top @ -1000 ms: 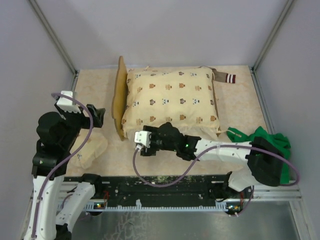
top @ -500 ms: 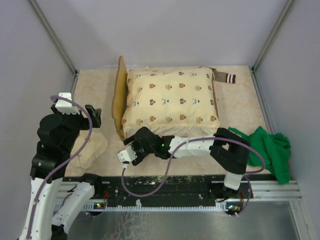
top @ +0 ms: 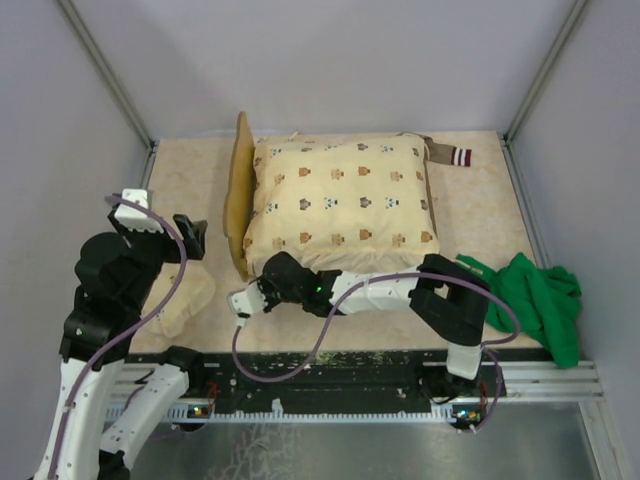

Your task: Set up the pet bed

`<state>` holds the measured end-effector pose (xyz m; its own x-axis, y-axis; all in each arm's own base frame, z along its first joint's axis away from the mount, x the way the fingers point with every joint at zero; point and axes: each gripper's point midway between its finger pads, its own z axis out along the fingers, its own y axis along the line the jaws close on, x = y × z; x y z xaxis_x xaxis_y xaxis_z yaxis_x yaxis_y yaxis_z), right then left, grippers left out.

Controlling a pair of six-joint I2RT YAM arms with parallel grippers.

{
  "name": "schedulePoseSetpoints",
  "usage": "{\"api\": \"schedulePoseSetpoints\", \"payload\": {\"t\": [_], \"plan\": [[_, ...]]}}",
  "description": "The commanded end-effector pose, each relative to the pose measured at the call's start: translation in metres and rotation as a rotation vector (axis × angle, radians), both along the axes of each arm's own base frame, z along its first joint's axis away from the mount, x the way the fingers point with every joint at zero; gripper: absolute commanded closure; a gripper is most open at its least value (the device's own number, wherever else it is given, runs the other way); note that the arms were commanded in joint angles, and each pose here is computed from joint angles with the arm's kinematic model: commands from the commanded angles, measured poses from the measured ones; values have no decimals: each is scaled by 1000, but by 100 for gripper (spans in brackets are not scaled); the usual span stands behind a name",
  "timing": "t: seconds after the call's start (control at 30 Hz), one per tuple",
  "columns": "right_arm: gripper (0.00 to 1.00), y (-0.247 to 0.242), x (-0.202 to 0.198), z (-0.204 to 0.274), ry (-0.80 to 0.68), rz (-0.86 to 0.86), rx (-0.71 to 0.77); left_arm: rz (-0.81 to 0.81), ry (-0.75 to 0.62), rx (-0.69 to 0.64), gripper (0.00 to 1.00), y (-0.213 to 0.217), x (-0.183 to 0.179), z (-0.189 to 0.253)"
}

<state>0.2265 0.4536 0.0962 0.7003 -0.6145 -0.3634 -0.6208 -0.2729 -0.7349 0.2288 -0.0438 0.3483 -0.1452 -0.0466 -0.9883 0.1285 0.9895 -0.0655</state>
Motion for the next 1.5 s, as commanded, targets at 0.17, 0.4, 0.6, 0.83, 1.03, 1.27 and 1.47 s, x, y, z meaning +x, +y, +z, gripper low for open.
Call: {"api": "schedulePoseSetpoints", "payload": {"t": [0.17, 0.4, 0.6, 0.83, 1.03, 1.27, 1.47], "plan": [[100, -4, 46, 150, 195, -398, 598, -185, -4, -17, 21, -33, -4, -10], [100, -37, 83, 197, 468, -540, 947, -417, 19, -6, 37, -72, -8, -19], [100, -57, 112, 191, 540, -654, 1026, -479, 143, -40, 44, -88, 2, -49], [100, -64, 134, 178, 608, -714, 1038, -531, 220, -56, 54, -106, 13, -85], [100, -67, 150, 162, 666, -788, 1023, -630, 304, -5, 55, -129, 22, -116], [100, -73, 155, 158, 683, -792, 1034, -641, 280, 136, 60, -146, 30, -130], [100, -80, 163, 149, 706, -830, 1043, -624, 346, 230, 64, -145, 36, -161]]}}
